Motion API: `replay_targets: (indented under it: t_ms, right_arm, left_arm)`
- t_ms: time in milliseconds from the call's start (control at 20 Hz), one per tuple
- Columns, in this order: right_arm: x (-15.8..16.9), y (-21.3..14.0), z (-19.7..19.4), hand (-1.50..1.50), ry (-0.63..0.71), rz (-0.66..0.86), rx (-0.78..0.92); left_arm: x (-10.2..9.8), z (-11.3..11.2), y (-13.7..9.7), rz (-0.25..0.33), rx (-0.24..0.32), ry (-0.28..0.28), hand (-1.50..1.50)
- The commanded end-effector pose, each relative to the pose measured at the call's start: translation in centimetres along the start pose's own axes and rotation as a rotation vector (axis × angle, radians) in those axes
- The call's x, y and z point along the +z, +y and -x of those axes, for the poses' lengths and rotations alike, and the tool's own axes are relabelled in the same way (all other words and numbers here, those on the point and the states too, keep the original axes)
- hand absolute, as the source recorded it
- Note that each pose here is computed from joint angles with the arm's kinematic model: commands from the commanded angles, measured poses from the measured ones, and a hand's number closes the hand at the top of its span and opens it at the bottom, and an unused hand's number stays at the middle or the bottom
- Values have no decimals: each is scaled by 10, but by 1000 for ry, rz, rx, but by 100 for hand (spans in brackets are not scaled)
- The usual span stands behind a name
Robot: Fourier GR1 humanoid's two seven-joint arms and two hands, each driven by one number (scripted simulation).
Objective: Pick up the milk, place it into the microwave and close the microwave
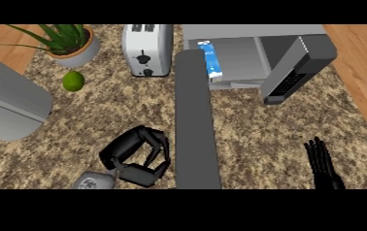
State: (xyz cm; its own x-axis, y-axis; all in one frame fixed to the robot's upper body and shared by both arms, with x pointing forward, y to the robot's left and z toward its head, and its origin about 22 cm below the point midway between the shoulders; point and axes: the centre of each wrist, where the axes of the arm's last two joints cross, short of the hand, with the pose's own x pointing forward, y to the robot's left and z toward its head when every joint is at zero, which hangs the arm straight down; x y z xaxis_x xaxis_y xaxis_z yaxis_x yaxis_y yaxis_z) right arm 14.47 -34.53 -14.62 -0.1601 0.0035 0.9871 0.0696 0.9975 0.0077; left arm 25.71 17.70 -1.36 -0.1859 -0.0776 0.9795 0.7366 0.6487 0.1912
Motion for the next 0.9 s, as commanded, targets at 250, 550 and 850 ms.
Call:
replay_targets:
  t_ms: [250,550,850]
  right_arm:
    - [27,-30,-70,-150,-142,-85,-84]
    - [33,-16,-104,-150,-188,-201,-164]
    - [13,-4,-133,-150,-217,-287,-219]
  left_arm:
    - [-48,20,-57,106,-26,-59,150]
    - [-60,36,-103,150,9,43,150]
    - [-81,11,-141,134,-47,33,150]
